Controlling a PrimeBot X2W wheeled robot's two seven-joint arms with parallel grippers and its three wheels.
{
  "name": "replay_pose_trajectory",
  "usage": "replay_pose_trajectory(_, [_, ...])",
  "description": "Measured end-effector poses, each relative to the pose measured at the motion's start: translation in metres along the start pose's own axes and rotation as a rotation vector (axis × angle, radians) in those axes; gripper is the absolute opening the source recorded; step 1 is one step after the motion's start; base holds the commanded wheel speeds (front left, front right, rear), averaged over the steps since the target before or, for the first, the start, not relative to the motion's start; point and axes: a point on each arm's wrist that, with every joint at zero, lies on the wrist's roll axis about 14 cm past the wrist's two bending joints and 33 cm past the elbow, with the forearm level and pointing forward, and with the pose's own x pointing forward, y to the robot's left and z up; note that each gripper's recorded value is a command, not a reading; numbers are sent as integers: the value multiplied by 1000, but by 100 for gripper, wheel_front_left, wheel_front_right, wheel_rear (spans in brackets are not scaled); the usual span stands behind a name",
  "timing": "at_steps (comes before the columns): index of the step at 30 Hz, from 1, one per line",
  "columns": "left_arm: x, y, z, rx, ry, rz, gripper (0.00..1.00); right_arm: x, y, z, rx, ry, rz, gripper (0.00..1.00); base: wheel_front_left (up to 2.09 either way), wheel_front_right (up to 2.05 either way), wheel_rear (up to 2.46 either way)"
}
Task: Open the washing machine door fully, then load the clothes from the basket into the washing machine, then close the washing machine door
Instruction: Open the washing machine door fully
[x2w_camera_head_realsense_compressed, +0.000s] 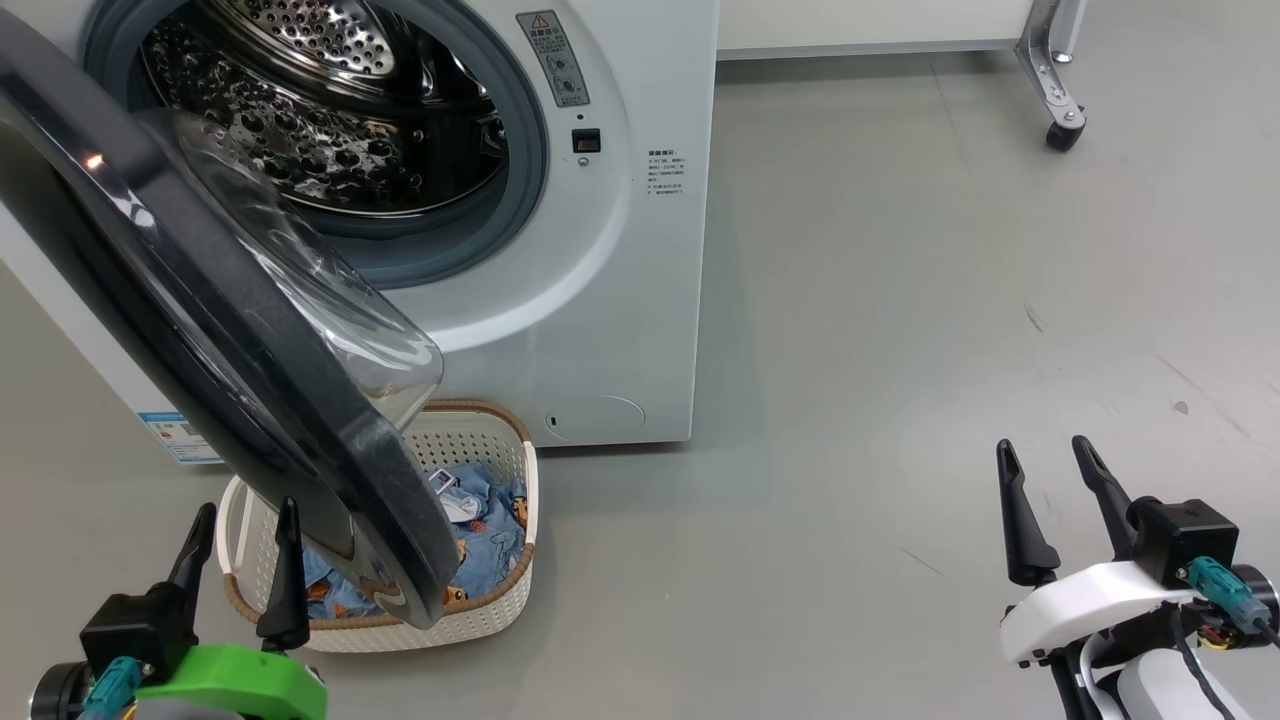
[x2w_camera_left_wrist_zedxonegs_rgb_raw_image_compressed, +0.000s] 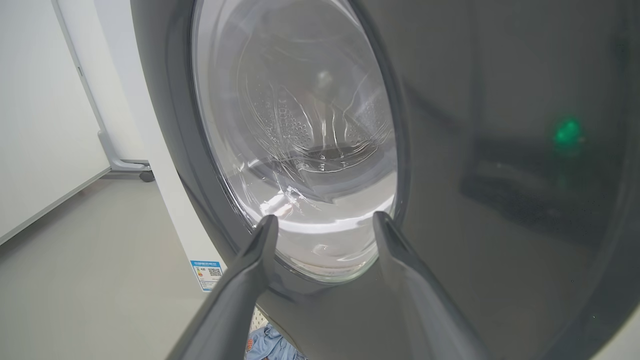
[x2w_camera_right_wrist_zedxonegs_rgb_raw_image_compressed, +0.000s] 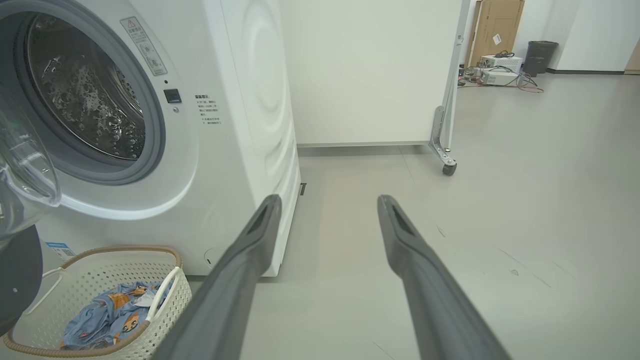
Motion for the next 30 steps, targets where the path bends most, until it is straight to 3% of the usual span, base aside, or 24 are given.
replay_pose_trajectory(30, [-1,2,-1,37,5,6,100,-7,-7,-2,-21,-10,-37,100,0,0,0])
